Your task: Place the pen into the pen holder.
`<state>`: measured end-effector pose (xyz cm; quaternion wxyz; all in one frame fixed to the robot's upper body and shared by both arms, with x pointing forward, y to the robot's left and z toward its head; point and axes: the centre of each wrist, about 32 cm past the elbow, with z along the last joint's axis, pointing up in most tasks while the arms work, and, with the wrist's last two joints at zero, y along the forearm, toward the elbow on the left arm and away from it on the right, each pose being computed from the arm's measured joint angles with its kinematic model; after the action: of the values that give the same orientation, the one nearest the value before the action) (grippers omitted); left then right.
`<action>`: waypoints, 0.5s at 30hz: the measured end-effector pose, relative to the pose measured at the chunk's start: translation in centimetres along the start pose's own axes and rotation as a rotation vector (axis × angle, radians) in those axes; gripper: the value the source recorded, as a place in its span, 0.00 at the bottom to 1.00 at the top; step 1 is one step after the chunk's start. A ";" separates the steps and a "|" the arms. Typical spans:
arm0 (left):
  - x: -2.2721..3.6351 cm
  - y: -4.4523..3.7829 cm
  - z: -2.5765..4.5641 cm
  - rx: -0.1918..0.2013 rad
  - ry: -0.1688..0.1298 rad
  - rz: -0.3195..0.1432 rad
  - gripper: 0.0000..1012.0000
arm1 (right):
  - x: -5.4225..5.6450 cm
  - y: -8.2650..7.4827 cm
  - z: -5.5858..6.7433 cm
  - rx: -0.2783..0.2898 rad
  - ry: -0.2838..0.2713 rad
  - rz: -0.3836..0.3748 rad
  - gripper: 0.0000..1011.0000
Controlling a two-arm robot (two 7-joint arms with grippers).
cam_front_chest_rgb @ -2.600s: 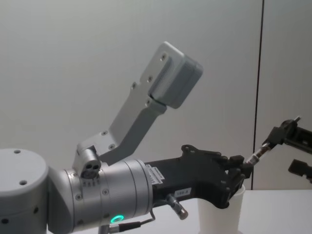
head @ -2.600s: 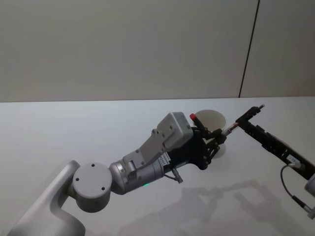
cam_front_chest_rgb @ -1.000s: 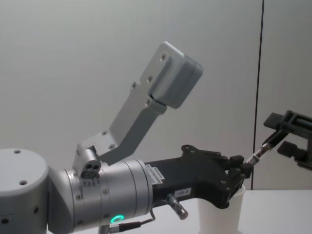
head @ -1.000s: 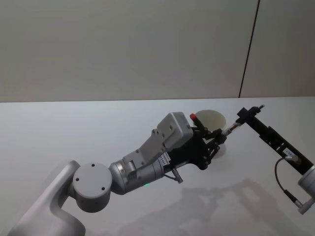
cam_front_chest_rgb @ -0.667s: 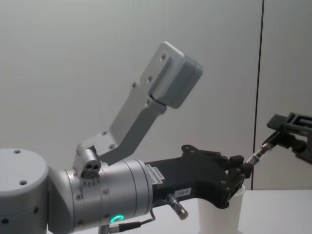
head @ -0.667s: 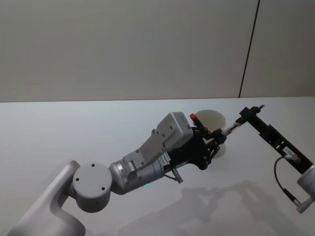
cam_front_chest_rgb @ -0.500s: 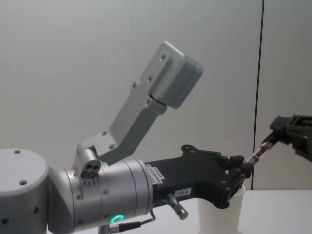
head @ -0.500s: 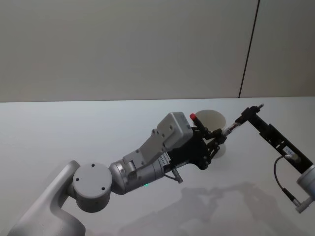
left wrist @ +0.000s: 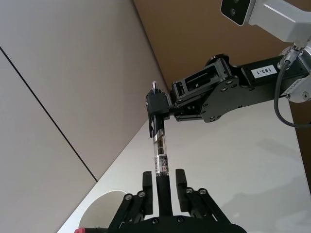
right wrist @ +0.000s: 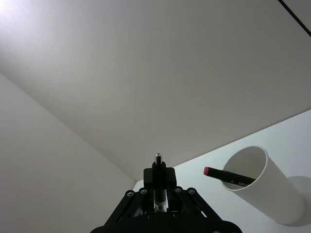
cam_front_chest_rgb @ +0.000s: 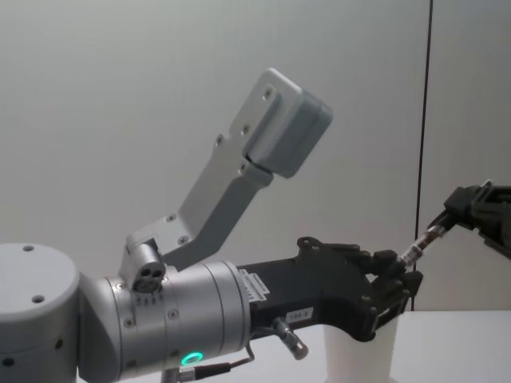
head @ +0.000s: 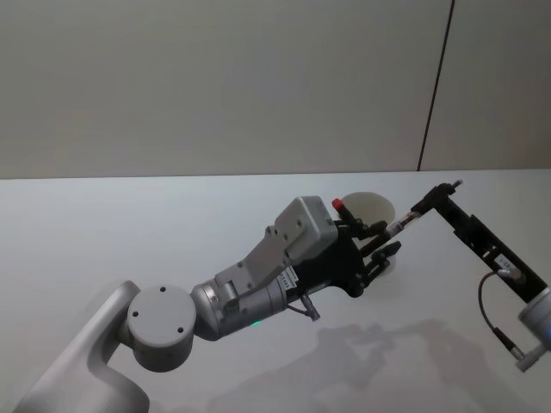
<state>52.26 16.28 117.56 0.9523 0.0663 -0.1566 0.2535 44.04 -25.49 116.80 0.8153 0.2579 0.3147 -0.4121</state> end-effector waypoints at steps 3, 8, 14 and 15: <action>0.00 0.00 0.00 0.000 0.000 0.000 0.38 | 0.0 0.0 0.0 0.002 -0.002 0.000 0.13; 0.00 0.00 0.00 0.000 0.000 0.000 0.54 | 0.0 0.0 0.1 0.006 -0.008 0.000 0.13; 0.00 0.00 0.00 0.000 0.000 0.000 0.72 | 0.1 0.2 0.5 0.012 -0.025 0.000 0.13; 0.00 0.00 0.00 0.000 0.000 0.000 0.75 | 0.2 0.2 0.7 0.014 -0.033 -0.001 0.13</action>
<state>52.26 16.28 117.57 0.9523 0.0662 -0.1565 0.2535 44.51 -25.93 117.16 0.8183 0.2564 0.2984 -0.4190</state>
